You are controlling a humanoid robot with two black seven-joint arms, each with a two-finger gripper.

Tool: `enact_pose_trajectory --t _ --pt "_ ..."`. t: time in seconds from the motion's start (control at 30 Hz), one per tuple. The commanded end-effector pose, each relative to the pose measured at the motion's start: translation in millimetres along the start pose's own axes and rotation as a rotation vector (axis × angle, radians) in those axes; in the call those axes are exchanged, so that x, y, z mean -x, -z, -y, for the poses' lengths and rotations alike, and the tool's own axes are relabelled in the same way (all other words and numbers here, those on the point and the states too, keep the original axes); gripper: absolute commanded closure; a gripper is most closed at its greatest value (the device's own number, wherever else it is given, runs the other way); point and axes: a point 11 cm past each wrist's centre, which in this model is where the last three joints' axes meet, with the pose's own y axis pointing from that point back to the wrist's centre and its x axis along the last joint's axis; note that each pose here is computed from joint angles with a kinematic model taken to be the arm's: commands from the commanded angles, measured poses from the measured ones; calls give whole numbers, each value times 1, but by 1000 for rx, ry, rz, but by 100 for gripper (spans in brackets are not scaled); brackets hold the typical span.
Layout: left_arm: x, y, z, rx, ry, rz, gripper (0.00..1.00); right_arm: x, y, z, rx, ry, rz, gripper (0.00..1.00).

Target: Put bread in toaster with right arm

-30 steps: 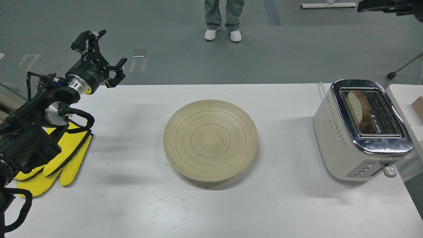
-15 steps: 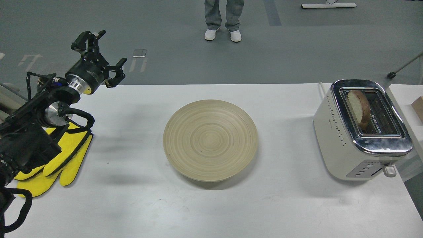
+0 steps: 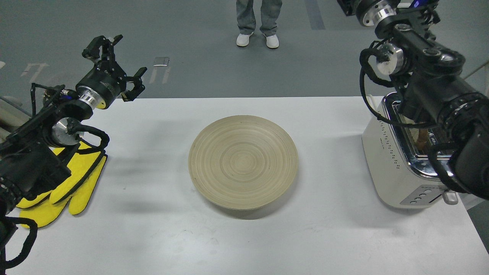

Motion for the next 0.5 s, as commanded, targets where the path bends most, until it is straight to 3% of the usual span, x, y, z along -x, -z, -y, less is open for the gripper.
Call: enact_pose_trajectory --t 0.0,0.47 --pt "0 0 0 0 0 1 0 16 -34 -11 50 32 64 0" --pt "0 0 0 1 1 1 0 10 -80 -38 138 5 80 0"
